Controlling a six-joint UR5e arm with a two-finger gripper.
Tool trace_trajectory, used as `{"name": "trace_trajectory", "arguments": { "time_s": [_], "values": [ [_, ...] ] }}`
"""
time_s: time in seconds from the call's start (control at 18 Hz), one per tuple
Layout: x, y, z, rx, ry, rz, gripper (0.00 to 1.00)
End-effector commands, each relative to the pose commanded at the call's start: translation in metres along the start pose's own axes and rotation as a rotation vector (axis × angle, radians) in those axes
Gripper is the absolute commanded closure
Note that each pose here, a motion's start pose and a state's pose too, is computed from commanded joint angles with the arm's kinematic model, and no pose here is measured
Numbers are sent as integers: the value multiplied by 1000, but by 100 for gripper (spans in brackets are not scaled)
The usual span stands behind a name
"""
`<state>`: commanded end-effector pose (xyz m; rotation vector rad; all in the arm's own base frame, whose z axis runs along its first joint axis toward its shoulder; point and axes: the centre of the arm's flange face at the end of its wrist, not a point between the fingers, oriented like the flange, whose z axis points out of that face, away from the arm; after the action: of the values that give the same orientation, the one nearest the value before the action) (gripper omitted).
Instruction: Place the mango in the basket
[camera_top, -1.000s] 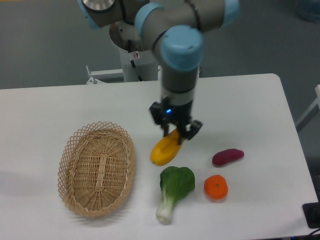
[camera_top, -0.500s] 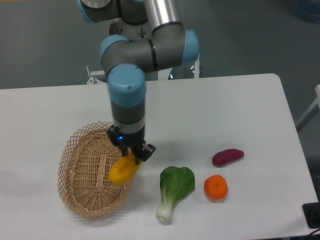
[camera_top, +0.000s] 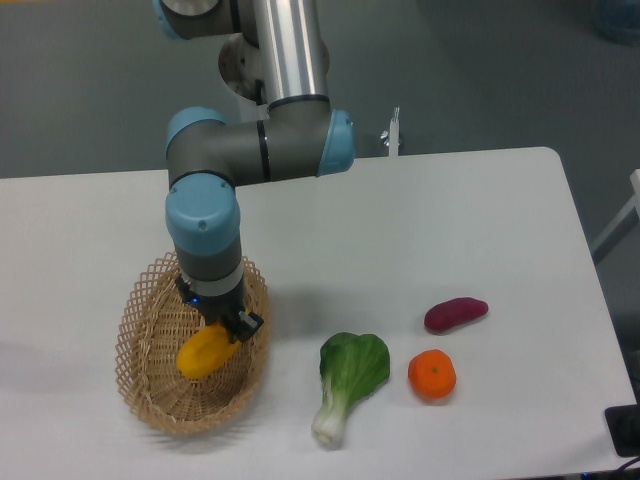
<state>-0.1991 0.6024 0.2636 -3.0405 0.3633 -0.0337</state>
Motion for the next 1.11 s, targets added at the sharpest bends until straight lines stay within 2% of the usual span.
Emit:
{"name": "trace_trajectory", "arguments": {
  "time_s": [0.17, 0.22, 0.33, 0.39, 0.5, 0.94, 1.11],
  "values": [
    [8, -6, 11, -12, 11, 17, 53],
    [8, -6, 12, -12, 13, 17, 50],
    [9, -7, 11, -10, 15, 16, 30],
    [9, -7, 11, -9, 14, 17, 24],
    [8, -7, 8, -5, 12, 15, 0],
    [0, -10, -45, 65, -61, 12, 0],
    [-28, 5, -86, 115, -116, -37, 0]
  ]
}}
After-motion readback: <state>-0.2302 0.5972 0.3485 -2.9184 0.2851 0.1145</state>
